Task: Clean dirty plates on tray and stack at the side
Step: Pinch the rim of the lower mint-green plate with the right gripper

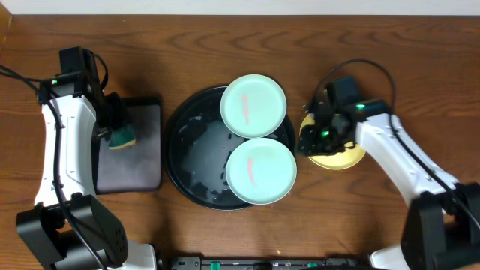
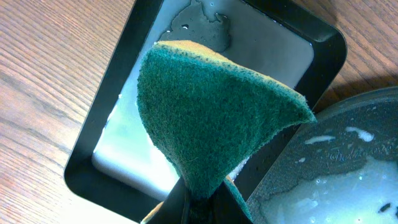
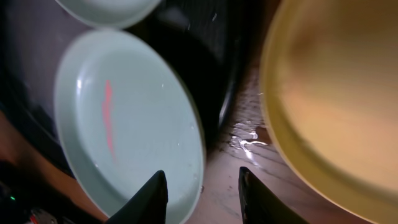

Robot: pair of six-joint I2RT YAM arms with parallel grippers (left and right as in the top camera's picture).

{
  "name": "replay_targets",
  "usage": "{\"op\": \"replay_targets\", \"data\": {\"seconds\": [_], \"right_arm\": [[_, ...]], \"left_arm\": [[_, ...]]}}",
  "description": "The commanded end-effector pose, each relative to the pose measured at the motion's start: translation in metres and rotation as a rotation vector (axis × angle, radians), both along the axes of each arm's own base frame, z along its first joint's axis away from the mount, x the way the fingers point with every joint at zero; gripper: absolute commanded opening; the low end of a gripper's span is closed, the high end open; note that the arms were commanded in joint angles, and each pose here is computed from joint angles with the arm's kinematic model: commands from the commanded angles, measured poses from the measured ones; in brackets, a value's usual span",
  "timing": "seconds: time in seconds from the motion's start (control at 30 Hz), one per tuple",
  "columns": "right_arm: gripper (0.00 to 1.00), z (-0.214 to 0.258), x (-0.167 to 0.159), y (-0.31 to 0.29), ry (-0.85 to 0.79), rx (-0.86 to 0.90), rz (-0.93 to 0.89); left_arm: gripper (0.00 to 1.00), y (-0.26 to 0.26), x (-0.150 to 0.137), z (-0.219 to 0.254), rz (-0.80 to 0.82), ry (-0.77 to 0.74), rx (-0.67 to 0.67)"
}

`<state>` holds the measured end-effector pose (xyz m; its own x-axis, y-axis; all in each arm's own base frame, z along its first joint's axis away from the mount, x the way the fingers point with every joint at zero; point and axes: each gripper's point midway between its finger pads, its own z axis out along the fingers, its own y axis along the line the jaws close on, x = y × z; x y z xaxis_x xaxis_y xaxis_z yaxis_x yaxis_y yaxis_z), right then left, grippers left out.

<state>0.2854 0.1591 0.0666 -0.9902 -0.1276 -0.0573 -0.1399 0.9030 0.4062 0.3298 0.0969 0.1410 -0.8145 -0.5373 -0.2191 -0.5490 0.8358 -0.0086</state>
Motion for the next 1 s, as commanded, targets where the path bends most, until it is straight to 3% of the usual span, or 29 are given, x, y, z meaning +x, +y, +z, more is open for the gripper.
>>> {"op": "replay_targets", "data": {"seconds": [0.0,0.17,0.4,0.63,0.97], "right_arm": [[0.35,-0.024,-0.014,0.010,0.083,-0.036,0.028],[0.28,-0.045,-0.025,0.015,0.151,-0.062,0.054],[0.01,-0.043,-0.025,0.023,0.150,-0.028,0.066],[0.01,-0.020,-0.021,0.070,0.088,0.054,0.153],[0.01,-0.017,0.010,0.122,-0.048,0.052,-0.024]], "left_arm": [[0.07,0.004,-0.001,0.007,-0.009,-0.013,0.023],[0.07,0.004,-0.001,0.007,-0.009,-0.013,0.023],[0.07,0.004,-0.001,0.007,-0.009,-0.013,0.023],[0.07,-0.003,0.001,0.007,-0.018,-0.024,-0.017],[0.08,-0.014,0.003,0.007,-0.011,-0.040,-0.071]]}}
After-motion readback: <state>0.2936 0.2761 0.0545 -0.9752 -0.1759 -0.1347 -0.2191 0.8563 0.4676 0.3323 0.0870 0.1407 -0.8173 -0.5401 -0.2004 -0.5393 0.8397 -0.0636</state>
